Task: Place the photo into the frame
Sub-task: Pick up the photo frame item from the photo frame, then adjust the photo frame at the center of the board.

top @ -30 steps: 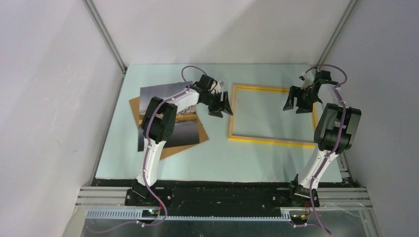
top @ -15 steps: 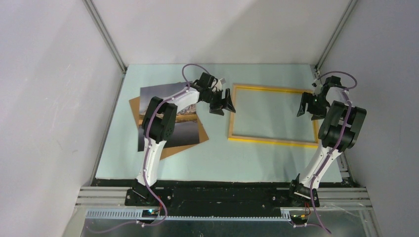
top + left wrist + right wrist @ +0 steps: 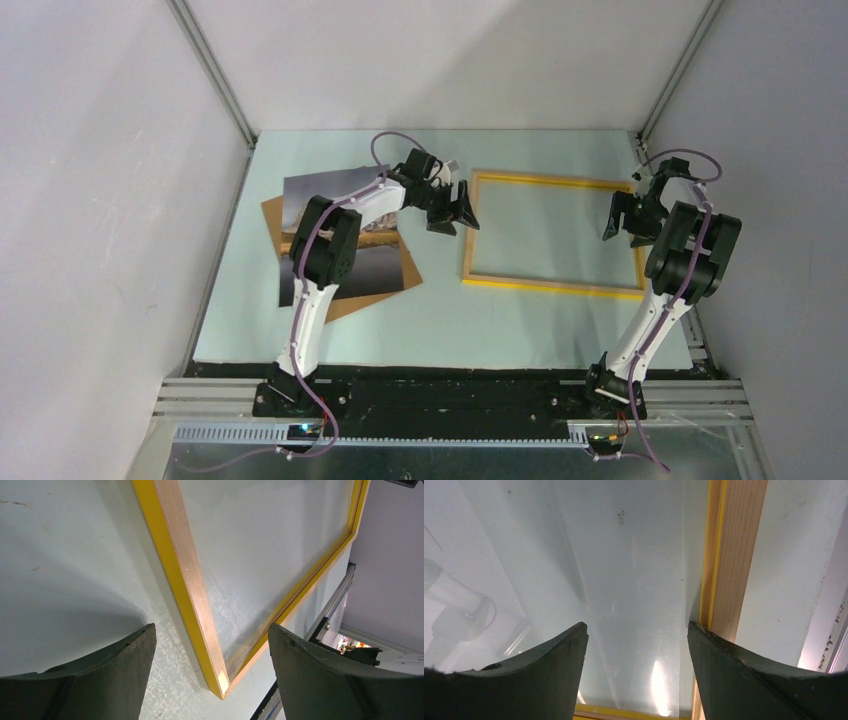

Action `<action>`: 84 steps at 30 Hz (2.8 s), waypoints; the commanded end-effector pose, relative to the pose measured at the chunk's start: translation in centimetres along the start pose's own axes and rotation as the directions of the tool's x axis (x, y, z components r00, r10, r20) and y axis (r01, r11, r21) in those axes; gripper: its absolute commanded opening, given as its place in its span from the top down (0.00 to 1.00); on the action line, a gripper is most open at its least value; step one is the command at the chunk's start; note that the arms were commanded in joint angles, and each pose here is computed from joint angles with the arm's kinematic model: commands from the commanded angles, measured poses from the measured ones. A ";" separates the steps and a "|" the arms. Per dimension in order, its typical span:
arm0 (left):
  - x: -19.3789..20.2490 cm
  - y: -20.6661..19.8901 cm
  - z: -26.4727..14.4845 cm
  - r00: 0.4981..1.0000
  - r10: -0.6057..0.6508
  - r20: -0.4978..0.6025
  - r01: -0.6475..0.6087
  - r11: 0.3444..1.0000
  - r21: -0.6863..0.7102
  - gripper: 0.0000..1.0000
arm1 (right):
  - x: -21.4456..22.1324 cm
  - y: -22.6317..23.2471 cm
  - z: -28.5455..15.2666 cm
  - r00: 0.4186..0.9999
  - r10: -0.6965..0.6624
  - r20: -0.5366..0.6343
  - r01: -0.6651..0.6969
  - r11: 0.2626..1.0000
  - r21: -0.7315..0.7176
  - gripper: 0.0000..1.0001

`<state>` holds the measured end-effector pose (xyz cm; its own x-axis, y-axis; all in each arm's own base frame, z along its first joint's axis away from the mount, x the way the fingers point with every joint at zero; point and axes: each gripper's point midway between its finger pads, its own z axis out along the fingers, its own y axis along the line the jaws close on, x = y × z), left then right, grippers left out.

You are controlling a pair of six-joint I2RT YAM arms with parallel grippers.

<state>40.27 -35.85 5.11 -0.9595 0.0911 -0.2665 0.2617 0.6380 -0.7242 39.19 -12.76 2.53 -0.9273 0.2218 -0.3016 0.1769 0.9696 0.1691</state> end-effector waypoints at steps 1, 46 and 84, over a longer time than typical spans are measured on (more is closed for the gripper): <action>-1.1 -2.1 0.3 0.999 0.027 0.020 -0.028 0.997 0.071 0.13 | -0.1 0.4 0.3 1.000 -0.005 -0.013 0.004 0.999 -0.037 0.23; -3.4 -4.1 -11.4 0.983 0.062 0.172 -0.102 0.967 0.235 1.00 | -4.1 4.1 -6.2 0.976 -0.084 0.201 0.105 0.990 -0.095 0.20; 0.2 -13.9 -28.0 0.879 0.354 0.319 -0.432 0.875 0.219 1.00 | -17.3 5.9 1.9 0.494 -0.834 0.246 0.845 0.527 0.090 0.23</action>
<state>34.82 -23.87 27.96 -0.8094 0.0671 -0.5834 0.5563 0.4059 -0.7251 56.27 -12.08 6.53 -0.6102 -0.5874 -0.5316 -0.5708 0.7913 -0.2190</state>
